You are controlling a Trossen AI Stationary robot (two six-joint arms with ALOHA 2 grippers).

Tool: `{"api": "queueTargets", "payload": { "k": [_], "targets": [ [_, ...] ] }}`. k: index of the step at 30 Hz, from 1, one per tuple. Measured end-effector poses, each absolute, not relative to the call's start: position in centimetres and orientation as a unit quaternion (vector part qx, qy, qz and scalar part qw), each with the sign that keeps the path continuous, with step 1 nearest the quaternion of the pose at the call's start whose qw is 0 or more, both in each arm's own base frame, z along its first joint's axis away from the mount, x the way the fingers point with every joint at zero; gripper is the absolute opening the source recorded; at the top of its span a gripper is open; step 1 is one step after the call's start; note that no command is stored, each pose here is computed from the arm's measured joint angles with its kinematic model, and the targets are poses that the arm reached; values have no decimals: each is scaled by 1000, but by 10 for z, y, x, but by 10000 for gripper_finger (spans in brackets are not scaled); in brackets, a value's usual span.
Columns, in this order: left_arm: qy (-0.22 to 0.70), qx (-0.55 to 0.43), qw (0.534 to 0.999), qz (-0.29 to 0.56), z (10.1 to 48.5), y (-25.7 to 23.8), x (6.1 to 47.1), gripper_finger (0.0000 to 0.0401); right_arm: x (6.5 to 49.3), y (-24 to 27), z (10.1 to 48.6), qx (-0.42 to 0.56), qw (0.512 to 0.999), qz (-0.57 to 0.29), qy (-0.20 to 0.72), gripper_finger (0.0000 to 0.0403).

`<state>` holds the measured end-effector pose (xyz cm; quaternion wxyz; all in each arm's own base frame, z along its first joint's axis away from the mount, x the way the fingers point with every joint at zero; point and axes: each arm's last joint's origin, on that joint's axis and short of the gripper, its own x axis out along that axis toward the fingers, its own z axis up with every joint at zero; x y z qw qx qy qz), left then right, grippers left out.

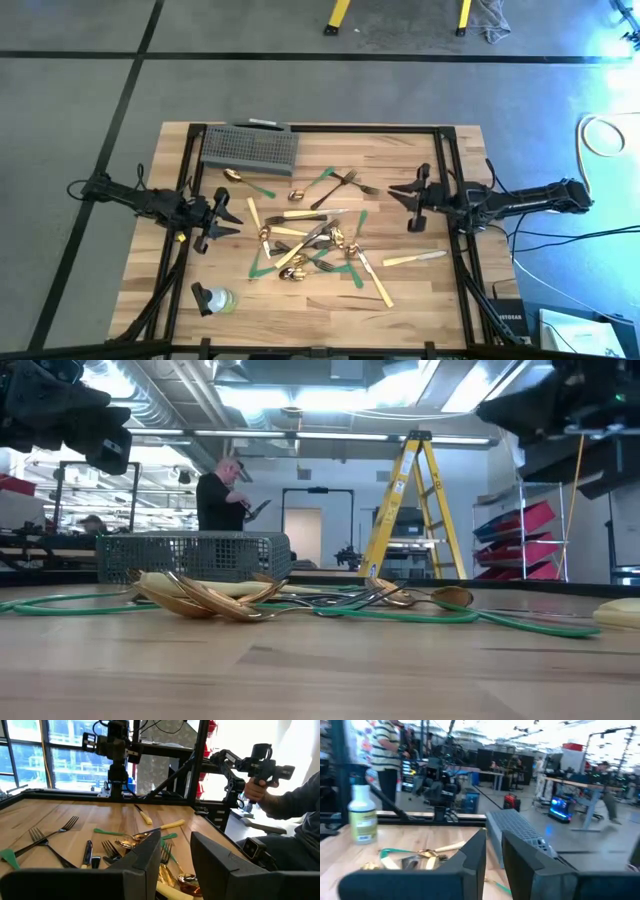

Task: Sort silverware
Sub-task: Prepare the gray organizer to sort the silverware

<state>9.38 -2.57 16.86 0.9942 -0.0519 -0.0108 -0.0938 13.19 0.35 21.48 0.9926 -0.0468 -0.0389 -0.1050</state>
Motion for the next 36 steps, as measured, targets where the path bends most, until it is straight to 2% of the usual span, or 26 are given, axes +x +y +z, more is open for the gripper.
{"api": "queueTargets", "payload": {
  "k": [5, 12, 18, 28, 32, 36],
  "targets": [
    [-11, -52, 994, -94, 169, -26, 94, 92, 154, -7, 239, -35, 983, -178, -19, 44],
    [-11, -52, 994, -94, 169, -26, 94, 92, 206, -39, 265, -10, 984, -174, 25, 44],
    [-11, -52, 994, -94, 169, -26, 94, 92, 271, -98, 282, 37, 986, -146, 65, 44],
    [-11, -52, 994, -94, 168, -26, 94, 92, 395, -201, 244, 141, 965, -116, 191, 48],
    [-11, -52, 994, -94, 169, -26, 94, 92, 427, -215, 229, 187, 961, -42, 199, 82],
    [-11, -52, 994, -94, 169, -26, 94, 92, 449, -225, 231, 199, 961, -42, 190, 139]
  ]
}}
